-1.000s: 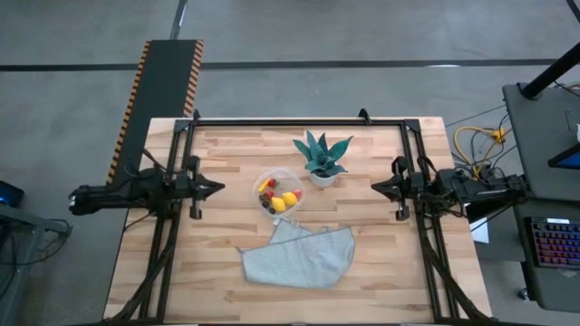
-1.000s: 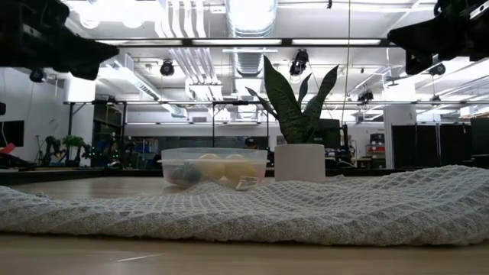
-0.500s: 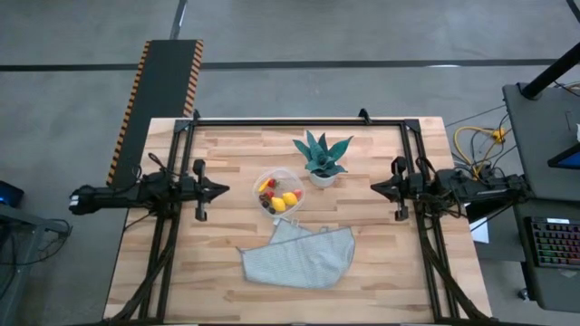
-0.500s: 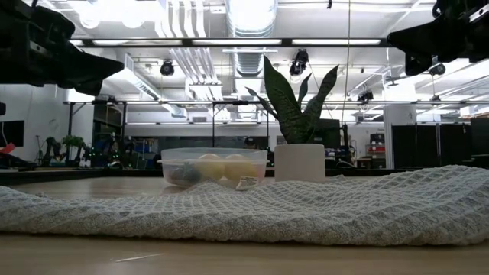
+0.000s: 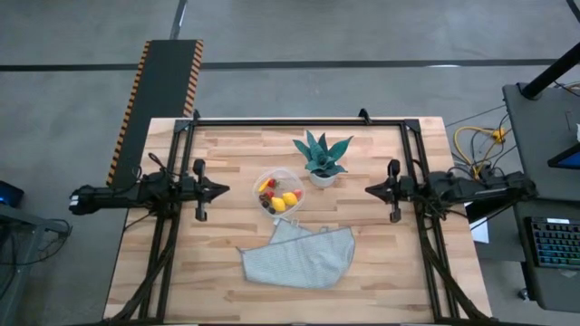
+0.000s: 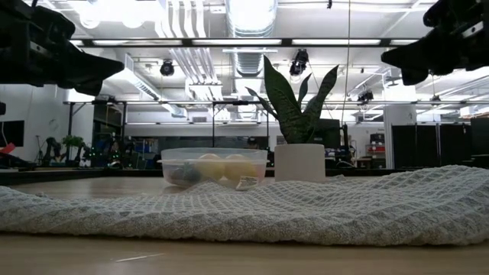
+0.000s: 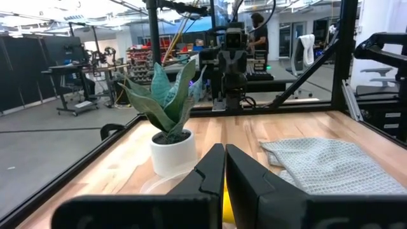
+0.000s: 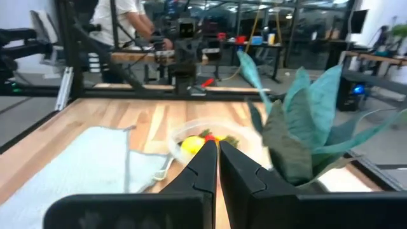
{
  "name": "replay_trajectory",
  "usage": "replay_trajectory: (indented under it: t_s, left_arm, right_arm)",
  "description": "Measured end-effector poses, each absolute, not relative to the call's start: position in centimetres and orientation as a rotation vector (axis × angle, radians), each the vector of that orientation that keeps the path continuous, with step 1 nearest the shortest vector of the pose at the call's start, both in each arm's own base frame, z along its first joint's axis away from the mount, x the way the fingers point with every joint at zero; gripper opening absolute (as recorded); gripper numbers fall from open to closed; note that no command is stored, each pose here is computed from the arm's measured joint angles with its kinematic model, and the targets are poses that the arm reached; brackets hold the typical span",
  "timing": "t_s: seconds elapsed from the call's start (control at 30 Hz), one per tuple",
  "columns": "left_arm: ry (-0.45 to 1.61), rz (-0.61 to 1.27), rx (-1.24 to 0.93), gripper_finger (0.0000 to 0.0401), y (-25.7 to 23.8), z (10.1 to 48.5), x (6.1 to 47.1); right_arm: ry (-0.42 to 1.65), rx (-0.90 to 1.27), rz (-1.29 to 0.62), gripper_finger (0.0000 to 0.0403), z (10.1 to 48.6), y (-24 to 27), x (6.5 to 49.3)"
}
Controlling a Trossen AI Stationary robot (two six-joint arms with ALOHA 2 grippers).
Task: Pick and placing Produce into tupperware
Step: Return to Home Position
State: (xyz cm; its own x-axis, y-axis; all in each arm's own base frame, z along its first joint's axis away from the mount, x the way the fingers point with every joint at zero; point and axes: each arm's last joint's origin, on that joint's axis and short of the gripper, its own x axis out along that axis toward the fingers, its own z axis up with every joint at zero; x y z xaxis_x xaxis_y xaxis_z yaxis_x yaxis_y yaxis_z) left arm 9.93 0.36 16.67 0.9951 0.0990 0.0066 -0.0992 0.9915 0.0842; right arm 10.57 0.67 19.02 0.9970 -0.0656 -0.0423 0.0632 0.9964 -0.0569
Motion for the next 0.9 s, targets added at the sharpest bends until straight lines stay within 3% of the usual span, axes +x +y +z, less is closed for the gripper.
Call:
replay_trajectory:
  t_s: [0.9]
  left_arm:
    - [0.005,0.093,0.085,0.0000,0.3,16.6,9.9]
  right_arm:
    - [0.014,-0.013,-0.031,0.0009,16.7,0.0,9.8]
